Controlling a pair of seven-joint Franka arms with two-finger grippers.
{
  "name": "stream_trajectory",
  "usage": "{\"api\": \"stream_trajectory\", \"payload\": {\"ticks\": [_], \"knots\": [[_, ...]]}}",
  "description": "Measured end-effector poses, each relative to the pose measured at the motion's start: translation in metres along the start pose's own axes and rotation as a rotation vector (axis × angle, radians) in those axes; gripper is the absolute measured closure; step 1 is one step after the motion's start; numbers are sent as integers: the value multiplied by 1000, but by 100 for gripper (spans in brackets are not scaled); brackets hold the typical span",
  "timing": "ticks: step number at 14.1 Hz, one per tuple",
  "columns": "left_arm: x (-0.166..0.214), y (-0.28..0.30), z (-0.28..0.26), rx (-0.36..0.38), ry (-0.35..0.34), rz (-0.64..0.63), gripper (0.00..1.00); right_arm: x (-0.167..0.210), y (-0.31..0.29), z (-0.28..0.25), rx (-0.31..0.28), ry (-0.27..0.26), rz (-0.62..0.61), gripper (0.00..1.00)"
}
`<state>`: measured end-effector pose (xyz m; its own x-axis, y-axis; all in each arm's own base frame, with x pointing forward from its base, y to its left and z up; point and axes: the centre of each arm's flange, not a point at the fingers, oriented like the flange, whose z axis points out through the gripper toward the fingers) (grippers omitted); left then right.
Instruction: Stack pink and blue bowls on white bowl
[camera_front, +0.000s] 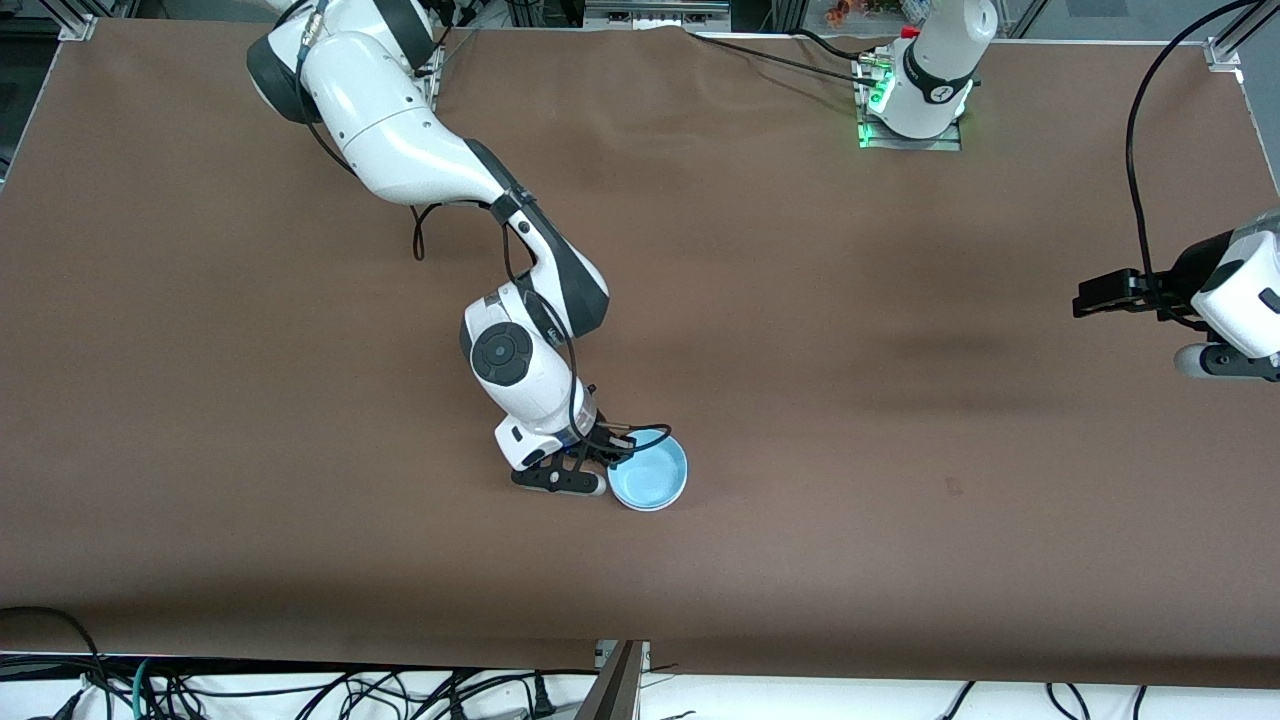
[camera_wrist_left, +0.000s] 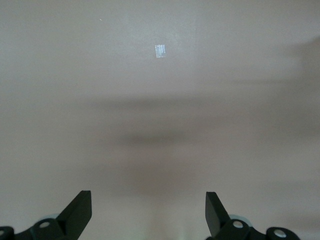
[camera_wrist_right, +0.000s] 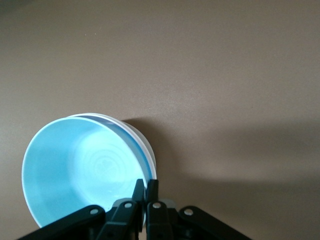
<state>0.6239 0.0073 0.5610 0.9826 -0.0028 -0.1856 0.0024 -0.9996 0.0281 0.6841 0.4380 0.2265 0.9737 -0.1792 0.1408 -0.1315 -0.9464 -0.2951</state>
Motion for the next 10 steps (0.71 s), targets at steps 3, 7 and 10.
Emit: {"api": "stream_trajectory", "payload": {"ticks": [3,7,10], "knots": [[0,0,1,0,-1,-1,0,2,-2,-4,5,4,0,67],[1,-1,1,0,-2,-1,0,16,-10,-36,9,4,1,26],[1,0,1,0,-1,0,0,20,-18,-73,-17,-32,-4,0]]}}
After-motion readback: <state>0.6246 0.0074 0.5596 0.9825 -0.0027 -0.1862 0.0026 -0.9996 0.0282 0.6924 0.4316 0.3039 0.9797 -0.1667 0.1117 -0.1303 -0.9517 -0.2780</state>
